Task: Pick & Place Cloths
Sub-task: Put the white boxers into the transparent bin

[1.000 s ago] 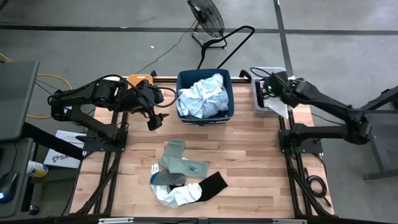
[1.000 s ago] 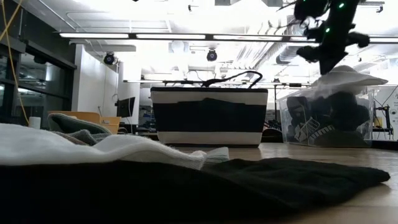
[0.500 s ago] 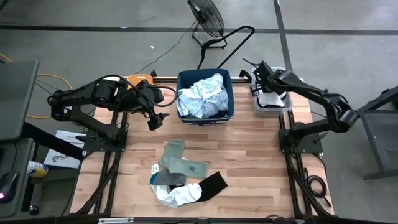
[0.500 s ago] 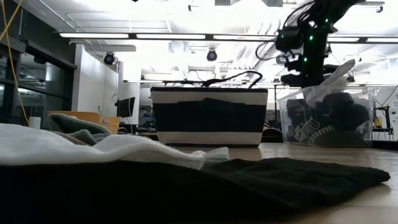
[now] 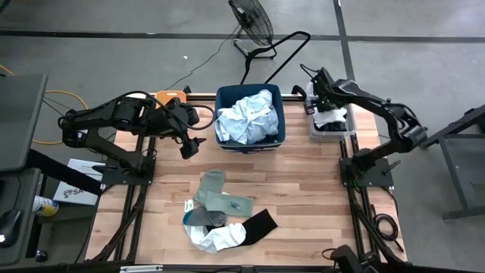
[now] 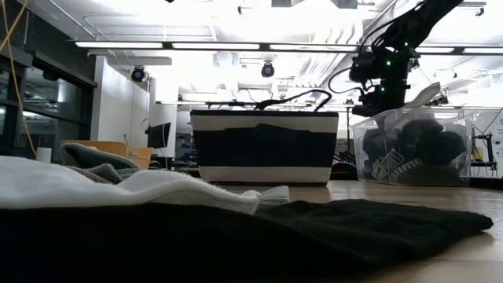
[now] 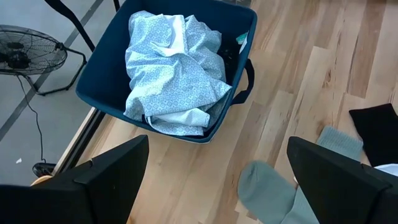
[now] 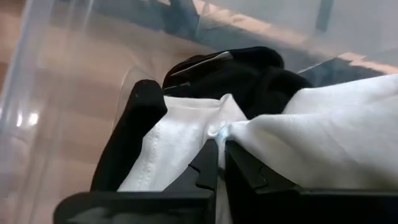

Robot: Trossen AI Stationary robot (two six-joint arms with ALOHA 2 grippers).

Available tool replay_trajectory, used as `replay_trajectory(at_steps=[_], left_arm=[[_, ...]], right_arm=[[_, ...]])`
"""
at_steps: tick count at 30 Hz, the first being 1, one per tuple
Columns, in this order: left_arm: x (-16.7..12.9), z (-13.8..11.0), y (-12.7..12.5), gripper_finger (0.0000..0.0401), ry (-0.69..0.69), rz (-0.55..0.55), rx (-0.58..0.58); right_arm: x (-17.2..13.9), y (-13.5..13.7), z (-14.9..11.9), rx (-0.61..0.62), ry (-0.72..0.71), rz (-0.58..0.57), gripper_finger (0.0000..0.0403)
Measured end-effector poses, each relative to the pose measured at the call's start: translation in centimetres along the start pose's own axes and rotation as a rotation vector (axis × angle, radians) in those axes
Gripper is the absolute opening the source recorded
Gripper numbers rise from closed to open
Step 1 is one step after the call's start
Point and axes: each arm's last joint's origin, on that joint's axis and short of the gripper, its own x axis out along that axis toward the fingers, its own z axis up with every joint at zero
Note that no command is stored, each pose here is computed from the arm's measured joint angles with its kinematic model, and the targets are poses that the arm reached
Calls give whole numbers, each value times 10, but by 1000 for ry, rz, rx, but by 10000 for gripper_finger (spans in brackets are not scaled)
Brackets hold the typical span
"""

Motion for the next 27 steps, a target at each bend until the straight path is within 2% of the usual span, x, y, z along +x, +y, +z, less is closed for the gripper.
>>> replay_trajectory(at_steps=[4,8,16,22,27], left_arm=[[0,0,0,376,0,0,-4],[0,0,0,376,0,0,-4],[0,0,-2,376,17,-58,-5],[0,0,-2,376,21,-72,-28],[0,0,-2,376,22,-72,-53]], right_arm=[[2,-6,2,40,24,78,7],[-2,-11,1,46,13,112,31],[-35,-18,0,38,-160,170,128],[-63,-26,-4,88,-312,213,213],[-90,-33,-12,130,-436,291,249]])
